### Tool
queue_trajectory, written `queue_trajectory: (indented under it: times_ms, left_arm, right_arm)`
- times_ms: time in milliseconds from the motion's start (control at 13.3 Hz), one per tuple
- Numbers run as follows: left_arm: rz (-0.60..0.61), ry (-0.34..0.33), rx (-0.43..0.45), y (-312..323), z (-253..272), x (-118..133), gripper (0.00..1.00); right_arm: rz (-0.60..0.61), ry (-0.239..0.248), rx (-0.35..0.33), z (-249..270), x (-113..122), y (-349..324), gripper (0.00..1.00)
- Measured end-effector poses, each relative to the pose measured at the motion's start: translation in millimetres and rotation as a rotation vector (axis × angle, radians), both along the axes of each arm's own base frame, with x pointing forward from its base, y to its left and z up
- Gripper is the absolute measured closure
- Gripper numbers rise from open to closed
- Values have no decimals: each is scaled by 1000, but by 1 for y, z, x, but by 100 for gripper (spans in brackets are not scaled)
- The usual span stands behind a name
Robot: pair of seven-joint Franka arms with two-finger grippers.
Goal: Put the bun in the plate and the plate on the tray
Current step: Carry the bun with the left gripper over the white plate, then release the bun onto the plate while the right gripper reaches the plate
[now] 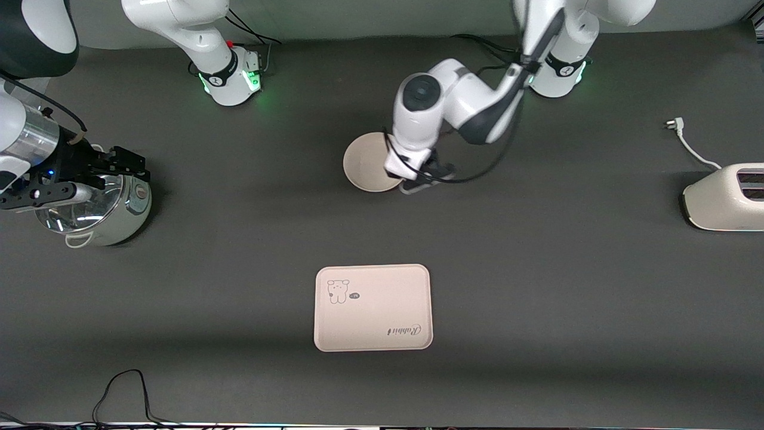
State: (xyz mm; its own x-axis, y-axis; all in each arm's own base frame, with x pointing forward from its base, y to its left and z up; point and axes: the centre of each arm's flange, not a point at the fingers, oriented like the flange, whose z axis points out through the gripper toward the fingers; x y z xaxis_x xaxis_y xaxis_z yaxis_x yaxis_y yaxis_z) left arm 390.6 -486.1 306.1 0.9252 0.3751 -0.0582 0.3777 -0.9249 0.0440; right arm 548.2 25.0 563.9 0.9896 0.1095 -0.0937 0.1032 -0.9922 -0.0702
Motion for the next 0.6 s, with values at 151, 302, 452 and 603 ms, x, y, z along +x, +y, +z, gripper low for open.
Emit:
queue_trajectory:
  times_ms: [151,302,452,603]
  left_arm:
    - [-30,14,10,-32,-20,-38,93]
    - [-74,24,44,-52,-44,-67,76]
    - [-124,9,100,-60,-71,-85,55]
    - [-132,-4,118,-62,-80,-84,26]
  right_arm:
    - [7,5,-1,-3,1,4,0]
    - [8,7,-1,-3,1,4,0]
    - [8,7,-1,-3,1,4,0]
    - [8,8,-1,-3,1,4,0]
